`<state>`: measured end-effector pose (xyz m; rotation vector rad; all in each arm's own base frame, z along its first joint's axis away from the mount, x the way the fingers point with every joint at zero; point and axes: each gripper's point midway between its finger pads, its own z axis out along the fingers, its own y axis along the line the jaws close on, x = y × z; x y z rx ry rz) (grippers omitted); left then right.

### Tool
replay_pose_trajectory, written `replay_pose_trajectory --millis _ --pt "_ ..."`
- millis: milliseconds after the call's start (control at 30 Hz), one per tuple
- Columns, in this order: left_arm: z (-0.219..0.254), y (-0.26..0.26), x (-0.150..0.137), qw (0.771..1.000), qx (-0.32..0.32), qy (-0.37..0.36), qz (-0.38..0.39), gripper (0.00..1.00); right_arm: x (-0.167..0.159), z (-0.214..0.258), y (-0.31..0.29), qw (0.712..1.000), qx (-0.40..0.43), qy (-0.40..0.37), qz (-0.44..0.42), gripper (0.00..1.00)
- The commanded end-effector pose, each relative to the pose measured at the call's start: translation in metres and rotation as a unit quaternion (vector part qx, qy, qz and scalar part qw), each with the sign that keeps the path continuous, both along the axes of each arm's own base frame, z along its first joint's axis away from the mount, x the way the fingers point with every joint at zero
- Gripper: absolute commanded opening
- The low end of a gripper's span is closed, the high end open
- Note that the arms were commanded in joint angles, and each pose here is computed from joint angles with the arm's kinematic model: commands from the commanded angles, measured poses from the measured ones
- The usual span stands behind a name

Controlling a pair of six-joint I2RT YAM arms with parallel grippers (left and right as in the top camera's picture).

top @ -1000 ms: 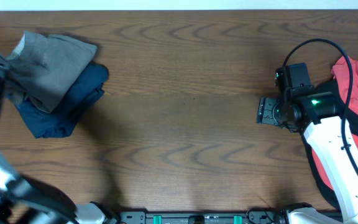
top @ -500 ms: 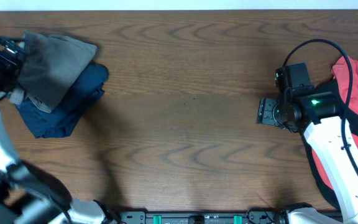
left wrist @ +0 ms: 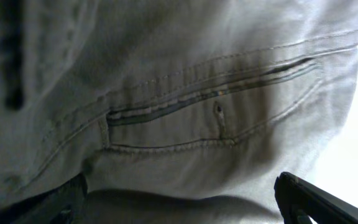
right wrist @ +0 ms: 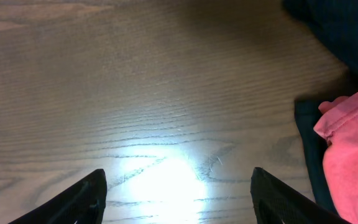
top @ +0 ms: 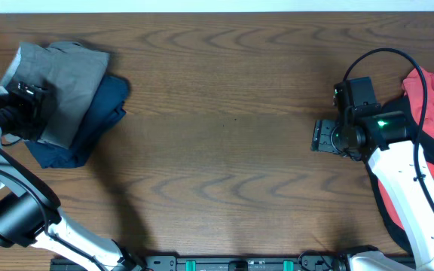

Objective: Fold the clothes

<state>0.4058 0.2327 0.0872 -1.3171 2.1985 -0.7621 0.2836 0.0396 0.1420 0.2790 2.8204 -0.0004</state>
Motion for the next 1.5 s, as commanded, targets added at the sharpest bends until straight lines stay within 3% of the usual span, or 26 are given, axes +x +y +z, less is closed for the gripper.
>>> replay_pose_trajectory --millis 0,167,367,467,667,800,900,1033,1133,1267,1467 --pt "0.015 0.008 0.001 0.999 0.042 -0.023 -0.018 0.98 0.005 0.009 -0.001 1.000 -0.003 -0.016 -0.007 0.73" --pt "0.082 -0.013 0.013 0.986 0.119 -0.097 -0.071 0.98 0.006 0.009 0.000 1.000 -0.001 -0.018 -0.006 0.98" --pt "0.165 -0.103 0.025 0.945 0.203 -0.180 -0.184 0.98 0.023 0.014 0.014 0.998 0.035 -0.051 0.004 0.99" --pt "0.176 -0.166 0.025 0.924 0.226 -0.181 -0.250 0.98 0.034 0.015 0.023 0.996 0.056 -0.067 0.011 0.99" --pt "0.129 -0.278 -0.003 0.875 0.256 -0.081 -0.402 0.98 0.054 -0.001 0.028 0.996 0.056 -0.067 0.025 0.99" --pt "0.089 -0.298 -0.044 0.842 0.288 0.043 -0.454 0.98 0.046 -0.028 0.028 0.998 0.049 -0.011 0.026 0.99" --pt "0.077 -0.297 -0.082 0.826 0.277 0.122 -0.476 0.98 0.022 -0.042 0.027 0.997 0.051 0.052 0.014 0.99" --pt "0.073 -0.287 -0.123 0.815 0.247 0.199 -0.485 0.98 0.001 -0.038 0.025 0.995 0.048 0.082 0.002 0.98" --pt "0.079 -0.283 -0.141 0.812 0.239 0.217 -0.487 0.98 -0.006 -0.021 0.028 0.997 0.051 0.061 0.011 0.97" --pt "0.098 -0.282 -0.152 0.827 0.261 0.163 -0.470 0.98 -0.013 0.020 0.029 0.999 0.044 -0.017 0.026 0.98" --pt "0.145 -0.279 -0.174 0.851 0.322 -0.009 -0.414 0.98 -0.036 0.101 0.011 0.981 -0.001 -0.193 0.010 0.99"
